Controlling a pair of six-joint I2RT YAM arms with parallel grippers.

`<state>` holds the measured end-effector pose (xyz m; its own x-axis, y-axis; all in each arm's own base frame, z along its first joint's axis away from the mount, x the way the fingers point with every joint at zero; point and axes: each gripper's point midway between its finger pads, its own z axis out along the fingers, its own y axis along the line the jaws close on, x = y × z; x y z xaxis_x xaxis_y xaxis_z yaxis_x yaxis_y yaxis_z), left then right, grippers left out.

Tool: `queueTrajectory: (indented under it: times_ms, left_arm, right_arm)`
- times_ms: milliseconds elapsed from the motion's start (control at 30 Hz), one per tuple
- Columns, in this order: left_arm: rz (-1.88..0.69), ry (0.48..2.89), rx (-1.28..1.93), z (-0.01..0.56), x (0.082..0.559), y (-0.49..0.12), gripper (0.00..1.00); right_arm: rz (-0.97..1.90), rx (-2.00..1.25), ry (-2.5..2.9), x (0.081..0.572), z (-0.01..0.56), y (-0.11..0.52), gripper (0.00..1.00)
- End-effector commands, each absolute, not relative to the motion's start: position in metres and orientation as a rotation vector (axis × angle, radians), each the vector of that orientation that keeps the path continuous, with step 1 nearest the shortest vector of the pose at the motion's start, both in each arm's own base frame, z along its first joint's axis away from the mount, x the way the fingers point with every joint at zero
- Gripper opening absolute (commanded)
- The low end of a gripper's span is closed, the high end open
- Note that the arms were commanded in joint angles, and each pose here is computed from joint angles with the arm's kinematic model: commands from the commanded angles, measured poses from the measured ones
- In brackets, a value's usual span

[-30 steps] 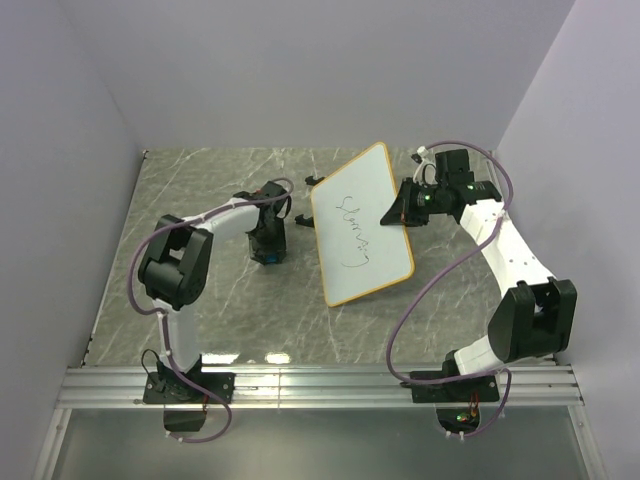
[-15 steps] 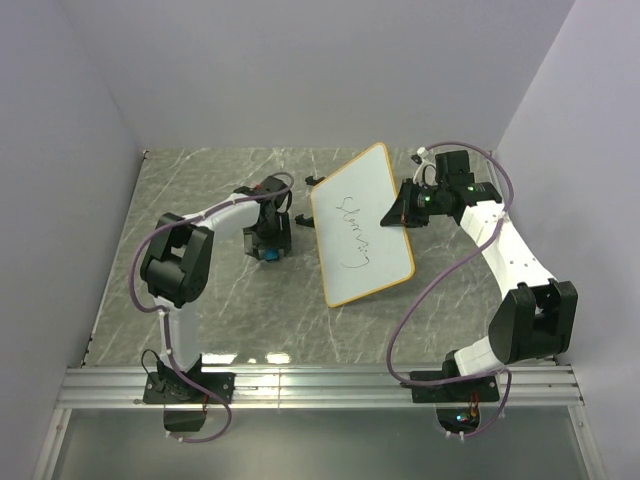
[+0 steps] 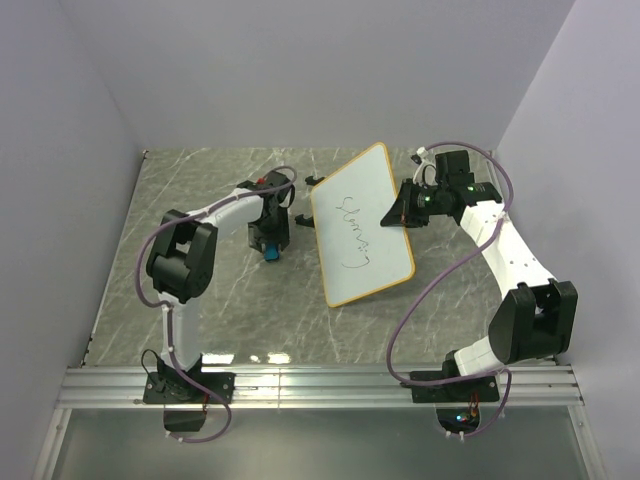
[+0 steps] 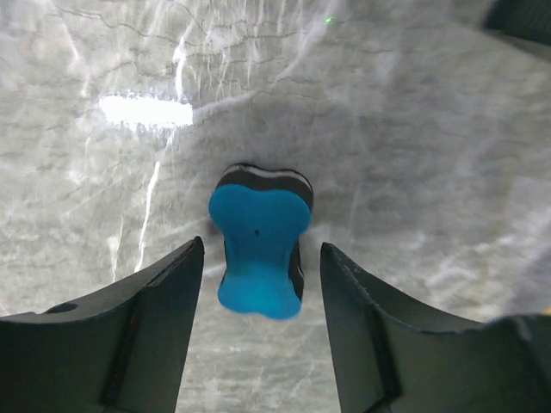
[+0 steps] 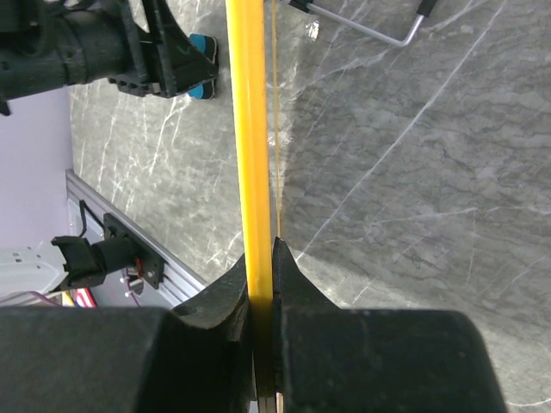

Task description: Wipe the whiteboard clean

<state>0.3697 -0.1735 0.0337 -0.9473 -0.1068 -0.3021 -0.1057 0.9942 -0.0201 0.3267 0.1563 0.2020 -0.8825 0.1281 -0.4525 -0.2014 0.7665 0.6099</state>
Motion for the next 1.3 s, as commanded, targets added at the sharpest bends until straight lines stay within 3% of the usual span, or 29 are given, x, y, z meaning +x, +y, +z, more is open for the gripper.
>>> queueTrajectory:
  times_ms: [0,167,233,267,367,400,567,767,1000,1267]
  left_arm:
    - [0.027,2.826,-0.132,0.028,0.376,-0.172,0.61]
    - [0.037,2.832,-0.127,0.022,0.376,-0.17,0.57]
    - [0.036,2.827,-0.132,0.022,0.377,-0.17,0.44]
    - [0.031,2.825,-0.134,0.023,0.379,-0.171,0.3]
    - [0.028,2.82,-0.137,0.027,0.38,-0.172,0.15]
    - [0.022,2.809,-0.138,0.032,0.384,-0.173,0.0]
    - [-0.188,2.736,-0.072,0.082,0.392,-0.204,0.0]
    - [-0.746,2.493,0.216,0.179,0.387,-0.303,0.0]
    - [-1.069,2.369,0.43,0.2,0.344,-0.372,0.0]
    - [-1.194,2.37,0.529,0.196,0.307,-0.397,0.0]
  right_arm:
    - [0.85,-0.008,2.555,0.318,0.194,0.145,0.0]
    - [0.842,-0.007,2.562,0.318,0.192,0.145,0.0]
    - [0.838,-0.006,2.567,0.319,0.191,0.144,0.0]
    - [0.836,-0.006,2.567,0.319,0.191,0.144,0.0]
    - [0.834,-0.004,2.568,0.32,0.19,0.144,0.0]
    - [0.836,0.0,2.571,0.32,0.189,0.144,0.0]
    - [0.852,0.022,2.581,0.333,0.191,0.147,0.0]
    - [0.884,0.073,2.61,0.353,0.191,0.153,0.0]
    - [0.991,0.136,2.673,0.353,0.165,0.164,0.0]
    - [1.113,0.242,2.711,0.362,0.146,0.177,0.0]
